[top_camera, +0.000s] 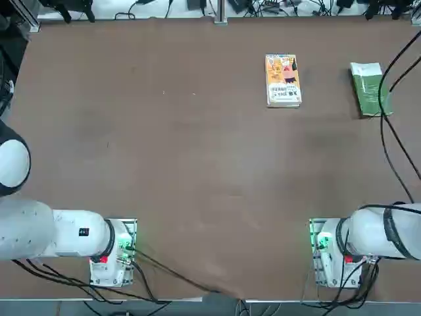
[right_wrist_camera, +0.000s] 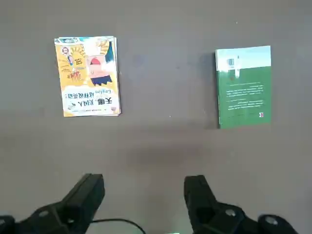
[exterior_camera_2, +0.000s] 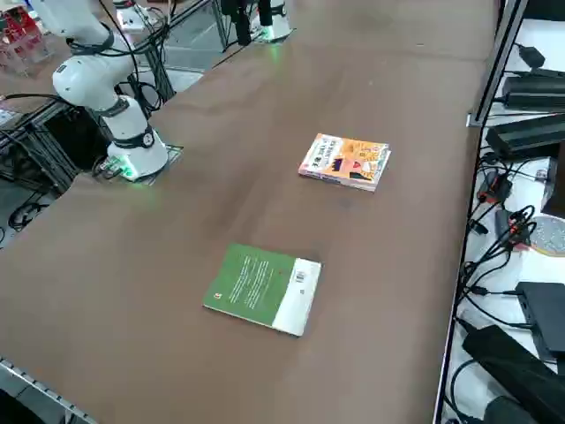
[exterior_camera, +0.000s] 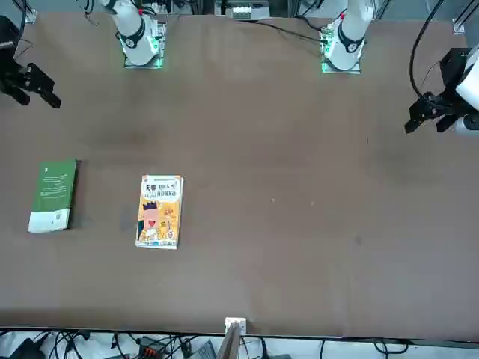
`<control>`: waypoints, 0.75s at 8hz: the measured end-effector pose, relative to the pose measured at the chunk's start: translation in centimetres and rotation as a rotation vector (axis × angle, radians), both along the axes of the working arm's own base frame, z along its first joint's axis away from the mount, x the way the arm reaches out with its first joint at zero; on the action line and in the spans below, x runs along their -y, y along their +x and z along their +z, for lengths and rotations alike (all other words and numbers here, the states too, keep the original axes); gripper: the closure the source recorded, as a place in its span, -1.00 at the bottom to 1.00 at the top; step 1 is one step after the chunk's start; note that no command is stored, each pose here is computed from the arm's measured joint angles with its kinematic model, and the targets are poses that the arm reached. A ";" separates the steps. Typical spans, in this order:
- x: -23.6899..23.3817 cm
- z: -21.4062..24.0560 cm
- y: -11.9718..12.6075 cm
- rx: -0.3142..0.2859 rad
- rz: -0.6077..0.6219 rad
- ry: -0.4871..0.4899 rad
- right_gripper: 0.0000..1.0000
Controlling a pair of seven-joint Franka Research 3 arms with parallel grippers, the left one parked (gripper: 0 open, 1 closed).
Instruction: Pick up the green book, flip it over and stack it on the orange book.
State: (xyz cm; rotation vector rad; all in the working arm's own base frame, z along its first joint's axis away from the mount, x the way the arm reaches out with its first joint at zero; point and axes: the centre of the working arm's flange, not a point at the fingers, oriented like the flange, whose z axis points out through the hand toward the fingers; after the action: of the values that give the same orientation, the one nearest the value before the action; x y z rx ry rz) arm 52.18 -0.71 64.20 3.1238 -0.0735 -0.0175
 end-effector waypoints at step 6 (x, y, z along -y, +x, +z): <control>-2.7 -3.0 1.6 -0.057 0.083 -0.181 -1.00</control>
State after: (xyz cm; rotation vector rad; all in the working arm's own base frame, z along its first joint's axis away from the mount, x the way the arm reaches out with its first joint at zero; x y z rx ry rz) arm 53.78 1.95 61.21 2.9398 0.0523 -0.0926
